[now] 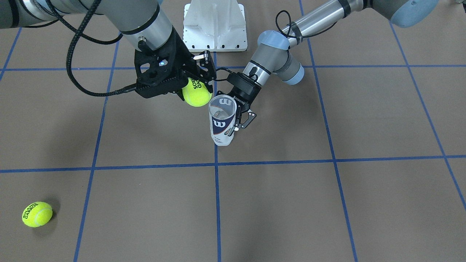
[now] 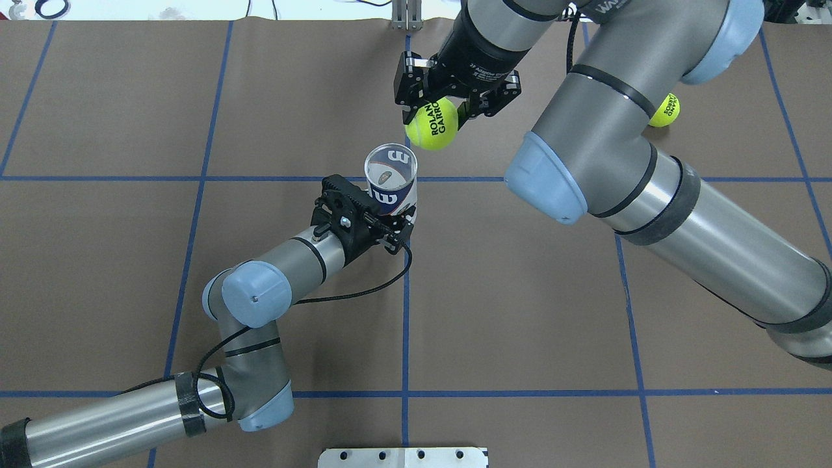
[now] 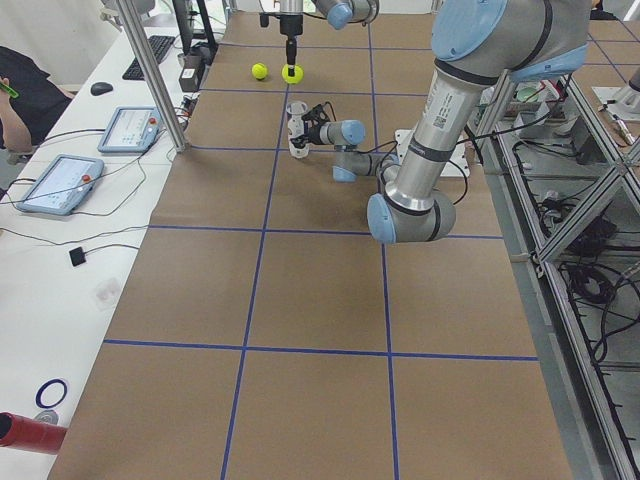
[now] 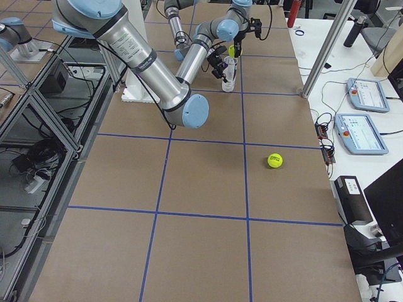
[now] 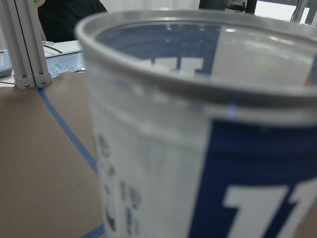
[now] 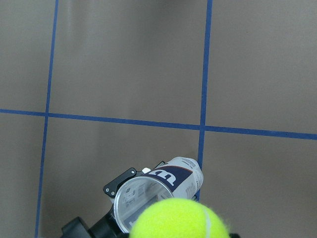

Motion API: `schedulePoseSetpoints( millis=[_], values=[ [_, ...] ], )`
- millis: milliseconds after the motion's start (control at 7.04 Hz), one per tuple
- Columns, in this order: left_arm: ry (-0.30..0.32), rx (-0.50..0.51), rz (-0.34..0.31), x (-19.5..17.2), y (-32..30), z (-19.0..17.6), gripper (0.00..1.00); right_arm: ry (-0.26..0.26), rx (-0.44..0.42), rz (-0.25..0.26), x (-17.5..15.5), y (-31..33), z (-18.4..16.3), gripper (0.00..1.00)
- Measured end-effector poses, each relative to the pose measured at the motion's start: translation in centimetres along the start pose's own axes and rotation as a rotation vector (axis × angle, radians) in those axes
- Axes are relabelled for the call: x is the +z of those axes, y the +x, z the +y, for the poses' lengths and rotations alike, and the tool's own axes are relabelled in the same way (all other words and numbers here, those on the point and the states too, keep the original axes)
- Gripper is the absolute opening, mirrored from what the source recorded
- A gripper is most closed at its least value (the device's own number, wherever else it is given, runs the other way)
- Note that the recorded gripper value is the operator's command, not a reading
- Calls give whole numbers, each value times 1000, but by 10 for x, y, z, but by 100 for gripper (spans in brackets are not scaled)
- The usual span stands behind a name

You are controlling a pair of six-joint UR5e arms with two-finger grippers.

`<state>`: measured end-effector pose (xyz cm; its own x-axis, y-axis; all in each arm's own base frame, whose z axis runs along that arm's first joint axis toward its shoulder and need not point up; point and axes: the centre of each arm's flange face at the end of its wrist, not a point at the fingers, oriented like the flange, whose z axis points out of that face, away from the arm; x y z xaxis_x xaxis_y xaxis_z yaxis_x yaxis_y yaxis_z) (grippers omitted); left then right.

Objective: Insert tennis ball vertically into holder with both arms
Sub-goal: 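Carry the ball with the right gripper above the tube opening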

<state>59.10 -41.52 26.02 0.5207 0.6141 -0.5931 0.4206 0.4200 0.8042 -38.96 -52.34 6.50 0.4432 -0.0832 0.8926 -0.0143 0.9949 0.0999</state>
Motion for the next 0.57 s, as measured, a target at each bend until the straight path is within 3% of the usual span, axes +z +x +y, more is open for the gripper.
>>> schedulePoseSetpoints(
  millis=[568],
  values=[
    [8,-2,3,1,2,-6,67,10,9,-2,38,-24,4,0]
  ],
)
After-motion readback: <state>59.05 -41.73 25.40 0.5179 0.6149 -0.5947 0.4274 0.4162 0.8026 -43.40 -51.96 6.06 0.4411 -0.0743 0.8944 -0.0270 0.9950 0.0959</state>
